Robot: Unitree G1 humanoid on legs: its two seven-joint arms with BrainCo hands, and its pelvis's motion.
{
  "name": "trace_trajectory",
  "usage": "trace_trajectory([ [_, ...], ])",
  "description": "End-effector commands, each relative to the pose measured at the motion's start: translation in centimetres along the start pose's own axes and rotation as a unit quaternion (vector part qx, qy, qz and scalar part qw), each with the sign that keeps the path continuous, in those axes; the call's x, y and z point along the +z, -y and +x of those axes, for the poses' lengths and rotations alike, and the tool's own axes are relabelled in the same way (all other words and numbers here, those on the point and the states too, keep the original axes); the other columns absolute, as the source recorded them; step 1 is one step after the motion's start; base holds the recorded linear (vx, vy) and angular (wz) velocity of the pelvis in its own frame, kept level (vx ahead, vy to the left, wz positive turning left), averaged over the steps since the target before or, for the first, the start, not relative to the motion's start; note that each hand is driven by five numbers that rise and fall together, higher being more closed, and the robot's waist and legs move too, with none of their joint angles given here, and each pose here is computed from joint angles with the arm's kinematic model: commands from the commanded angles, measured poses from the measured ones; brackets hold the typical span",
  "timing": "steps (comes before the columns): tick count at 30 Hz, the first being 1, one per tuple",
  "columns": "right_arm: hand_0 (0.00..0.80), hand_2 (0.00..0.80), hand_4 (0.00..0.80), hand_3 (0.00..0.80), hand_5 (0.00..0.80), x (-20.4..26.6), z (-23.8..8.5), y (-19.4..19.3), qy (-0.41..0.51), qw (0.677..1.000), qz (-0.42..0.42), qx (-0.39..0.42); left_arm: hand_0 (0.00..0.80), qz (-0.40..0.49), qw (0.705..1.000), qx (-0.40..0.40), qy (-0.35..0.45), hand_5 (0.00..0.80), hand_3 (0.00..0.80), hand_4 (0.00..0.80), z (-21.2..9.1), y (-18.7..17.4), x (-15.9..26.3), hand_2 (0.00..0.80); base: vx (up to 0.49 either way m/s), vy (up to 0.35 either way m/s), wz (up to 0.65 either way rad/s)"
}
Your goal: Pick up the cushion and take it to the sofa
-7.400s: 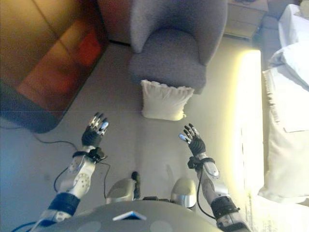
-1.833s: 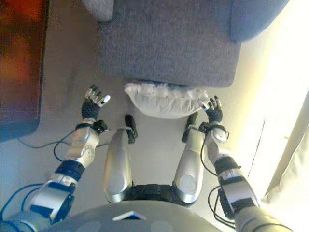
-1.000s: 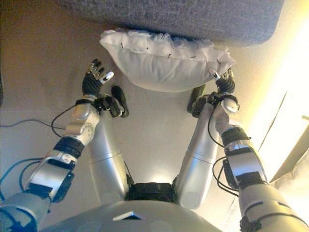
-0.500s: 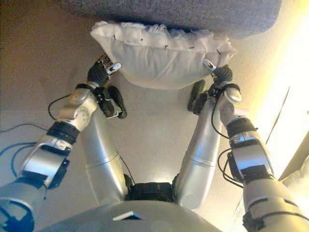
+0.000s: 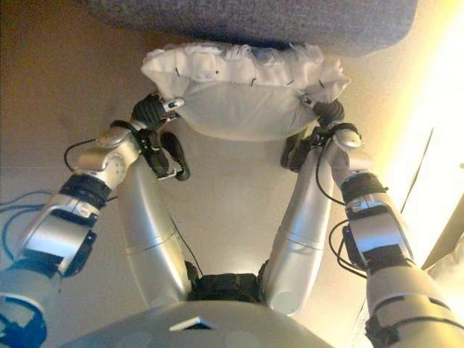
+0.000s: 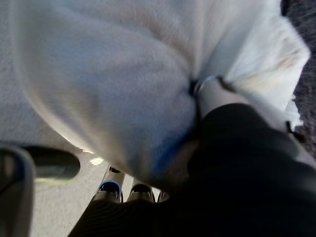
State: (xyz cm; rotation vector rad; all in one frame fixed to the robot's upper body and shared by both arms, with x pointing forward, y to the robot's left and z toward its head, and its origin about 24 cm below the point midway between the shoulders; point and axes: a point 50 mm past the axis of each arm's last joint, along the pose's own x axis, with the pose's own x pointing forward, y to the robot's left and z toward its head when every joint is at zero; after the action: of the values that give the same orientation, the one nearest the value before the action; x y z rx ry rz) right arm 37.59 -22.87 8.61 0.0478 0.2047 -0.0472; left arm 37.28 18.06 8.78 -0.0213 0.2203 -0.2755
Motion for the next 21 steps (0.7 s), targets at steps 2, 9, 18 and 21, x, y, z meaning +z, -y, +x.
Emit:
trace_trajectory([
  [2, 0.8, 0.8, 0.8, 0.8, 0.8, -3.0, -0.5, -1.7, -0.034, 0.999, -0.03, 0.018, 0.8, 0.002, 0.996, -0.08, 0.035, 0.8, 0.8, 0.8, 1.2, 4.5, 0.7, 0.8, 0.0, 0.0, 0.0],
  [9, 0.8, 0.8, 0.8, 0.8, 0.8, -3.2, -0.9, -2.1, -0.019, 1.0, -0.014, 0.02, 0.8, -0.006, 0.996, -0.077, 0.051, 0.8, 0.8, 0.8, 0.6, 4.3, 0.1, 0.8, 0.004, 0.003, 0.0],
  [18, 0.8, 0.8, 0.8, 0.8, 0.8, -2.3, -2.6, -3.1, 0.098, 0.993, -0.058, 0.009, 0.8, -0.051, 0.986, -0.062, 0.147, 0.8, 0.8, 0.8, -1.1, 4.8, 0.4, 0.8, -0.004, 0.002, 0.02],
  [21, 0.8, 0.8, 0.8, 0.8, 0.8, -1.2, -3.6, -3.8, 0.155, 0.987, -0.04, 0.02, 0.8, -0.023, 0.98, -0.04, 0.193, 0.8, 0.8, 0.8, -1.9, 5.3, 0.8, 0.8, -0.089, -0.011, -0.02],
])
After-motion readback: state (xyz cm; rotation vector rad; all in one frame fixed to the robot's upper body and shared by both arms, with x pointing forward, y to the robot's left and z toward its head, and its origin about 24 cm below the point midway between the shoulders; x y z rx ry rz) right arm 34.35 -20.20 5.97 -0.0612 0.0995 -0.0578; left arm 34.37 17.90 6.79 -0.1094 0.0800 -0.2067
